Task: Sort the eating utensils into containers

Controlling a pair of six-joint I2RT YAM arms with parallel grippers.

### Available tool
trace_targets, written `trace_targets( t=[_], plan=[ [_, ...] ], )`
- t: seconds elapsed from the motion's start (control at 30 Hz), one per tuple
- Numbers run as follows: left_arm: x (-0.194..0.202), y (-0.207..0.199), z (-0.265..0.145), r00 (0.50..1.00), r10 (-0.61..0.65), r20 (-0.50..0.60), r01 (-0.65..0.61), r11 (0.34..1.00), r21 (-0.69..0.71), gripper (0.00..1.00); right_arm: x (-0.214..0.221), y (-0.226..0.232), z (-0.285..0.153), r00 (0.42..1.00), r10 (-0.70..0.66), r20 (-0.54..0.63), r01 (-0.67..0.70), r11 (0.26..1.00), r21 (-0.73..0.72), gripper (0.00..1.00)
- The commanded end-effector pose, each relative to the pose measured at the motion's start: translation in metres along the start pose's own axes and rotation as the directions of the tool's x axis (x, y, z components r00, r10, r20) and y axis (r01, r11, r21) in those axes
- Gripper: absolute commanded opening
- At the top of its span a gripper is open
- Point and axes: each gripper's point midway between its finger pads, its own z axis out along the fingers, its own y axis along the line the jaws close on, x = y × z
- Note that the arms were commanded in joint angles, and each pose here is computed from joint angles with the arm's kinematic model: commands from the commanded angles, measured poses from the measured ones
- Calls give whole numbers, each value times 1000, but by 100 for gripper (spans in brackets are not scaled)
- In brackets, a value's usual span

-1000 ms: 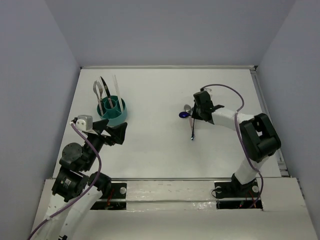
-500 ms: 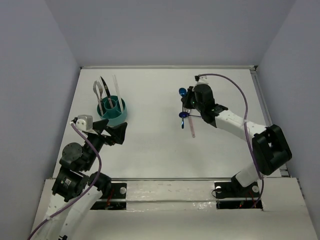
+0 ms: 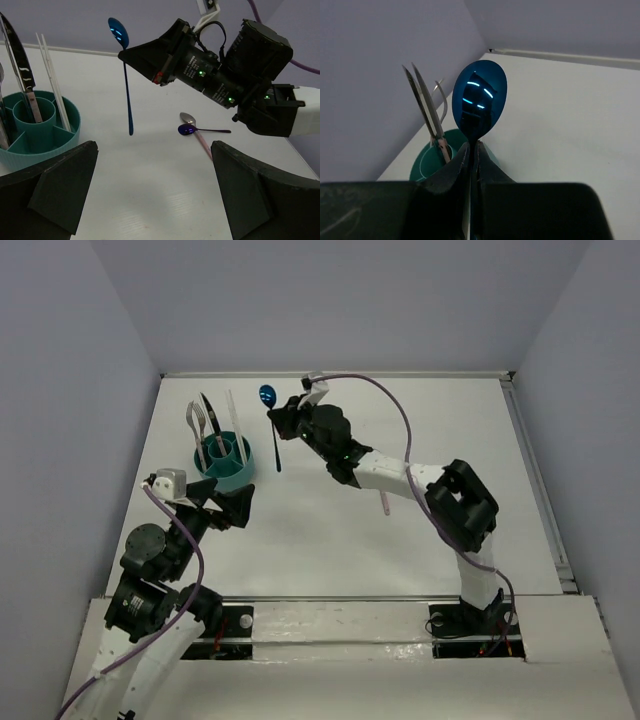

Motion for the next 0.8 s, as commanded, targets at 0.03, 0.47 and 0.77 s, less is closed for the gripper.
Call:
trace_targets(
  t=[0.03, 0.47, 0.77],
  plan=[
    [-22, -7, 0, 998, -3, 64, 2, 1000, 16, 99, -47, 65, 30, 967, -26, 255, 61, 990, -128, 0],
    [-23, -5, 0, 998, 2, 65, -2, 1000, 5, 99, -24, 107, 65, 926, -13, 378, 95, 975, -200, 0],
    [-23, -4, -1, 998, 0, 67, 0, 1000, 3, 99, 15, 101, 78, 943, -25, 332, 95, 976, -195, 0]
  ],
)
